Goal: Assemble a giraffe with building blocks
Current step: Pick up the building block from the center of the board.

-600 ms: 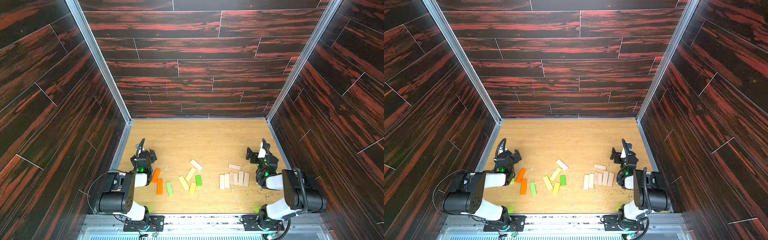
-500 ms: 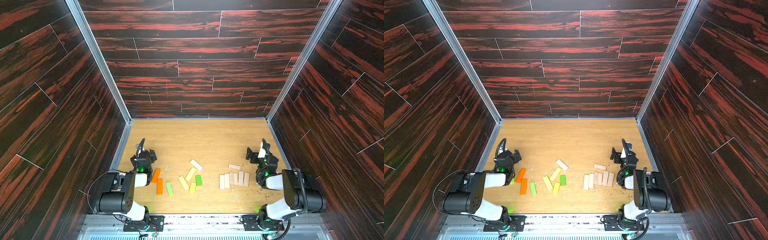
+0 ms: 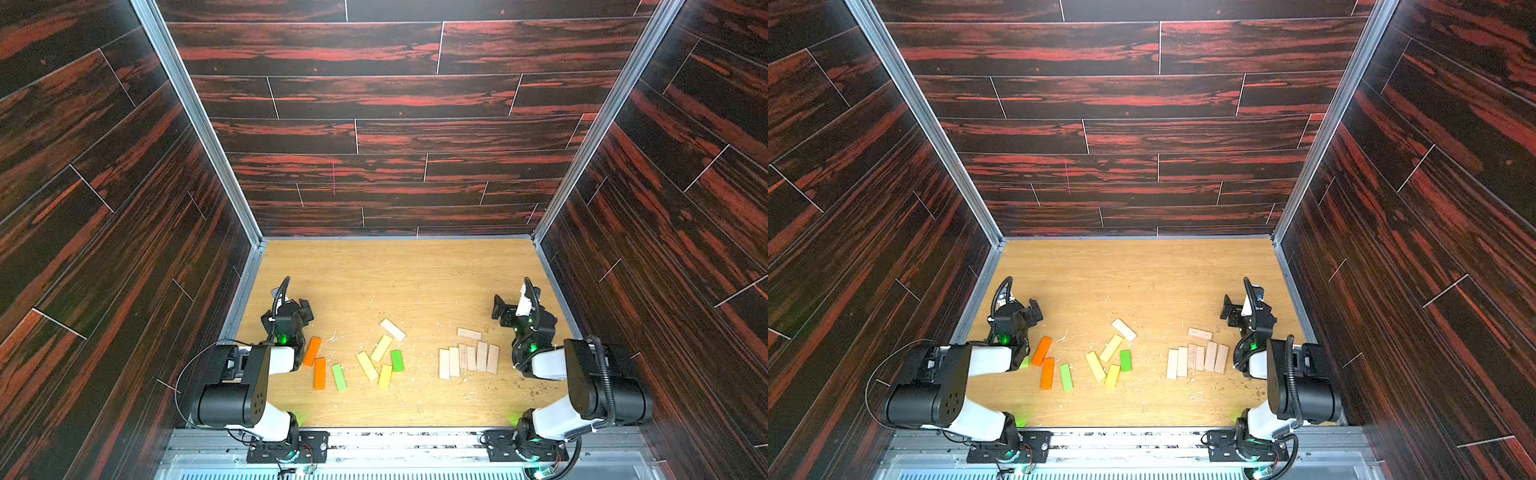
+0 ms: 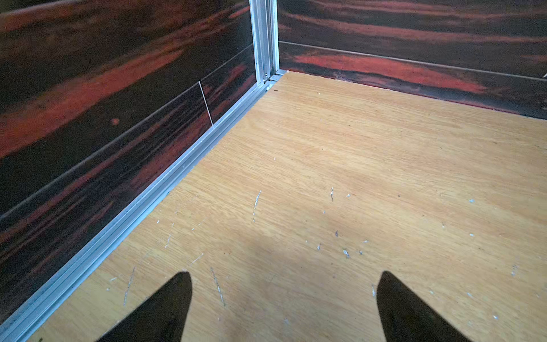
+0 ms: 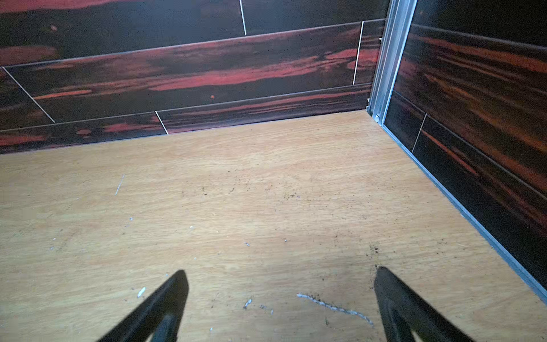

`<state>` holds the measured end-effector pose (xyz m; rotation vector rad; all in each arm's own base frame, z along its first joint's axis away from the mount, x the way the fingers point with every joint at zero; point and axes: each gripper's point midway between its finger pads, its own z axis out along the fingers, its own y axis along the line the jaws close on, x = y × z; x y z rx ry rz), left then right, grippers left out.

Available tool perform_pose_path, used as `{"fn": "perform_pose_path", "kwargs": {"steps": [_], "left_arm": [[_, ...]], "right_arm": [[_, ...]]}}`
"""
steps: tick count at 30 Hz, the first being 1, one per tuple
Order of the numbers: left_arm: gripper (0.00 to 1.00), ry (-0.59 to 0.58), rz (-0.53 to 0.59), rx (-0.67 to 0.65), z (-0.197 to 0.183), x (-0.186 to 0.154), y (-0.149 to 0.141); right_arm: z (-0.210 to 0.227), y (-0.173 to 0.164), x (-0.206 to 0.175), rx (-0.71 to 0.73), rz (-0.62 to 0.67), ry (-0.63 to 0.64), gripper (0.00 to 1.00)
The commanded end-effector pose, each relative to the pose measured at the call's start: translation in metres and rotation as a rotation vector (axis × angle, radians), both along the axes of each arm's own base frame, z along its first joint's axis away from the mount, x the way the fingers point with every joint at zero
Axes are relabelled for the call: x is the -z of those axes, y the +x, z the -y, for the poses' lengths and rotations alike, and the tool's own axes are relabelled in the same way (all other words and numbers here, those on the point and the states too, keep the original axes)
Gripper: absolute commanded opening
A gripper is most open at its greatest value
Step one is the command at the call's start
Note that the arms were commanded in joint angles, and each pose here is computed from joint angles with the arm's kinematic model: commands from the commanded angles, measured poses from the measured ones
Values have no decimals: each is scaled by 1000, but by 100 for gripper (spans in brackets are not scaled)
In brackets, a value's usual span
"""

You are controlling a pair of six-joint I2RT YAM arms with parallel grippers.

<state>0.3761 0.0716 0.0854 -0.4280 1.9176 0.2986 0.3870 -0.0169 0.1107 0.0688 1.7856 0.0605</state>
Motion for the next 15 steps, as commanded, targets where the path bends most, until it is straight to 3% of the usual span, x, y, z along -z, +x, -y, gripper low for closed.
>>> {"fn": "perform_pose_path", "kwargs": {"steps": [1,13,15], "left_arm": [[100,15,36,1,0,-12,8],[100,14,39,-3,-1,-12,8],[100,24,80,12,1,-23,11]], "right_arm": [[0,5,-4,0,22,-6,99],[-1,5,-5,-3,24,-3,99],[0,6,-5,-12,18,10,99]]}}
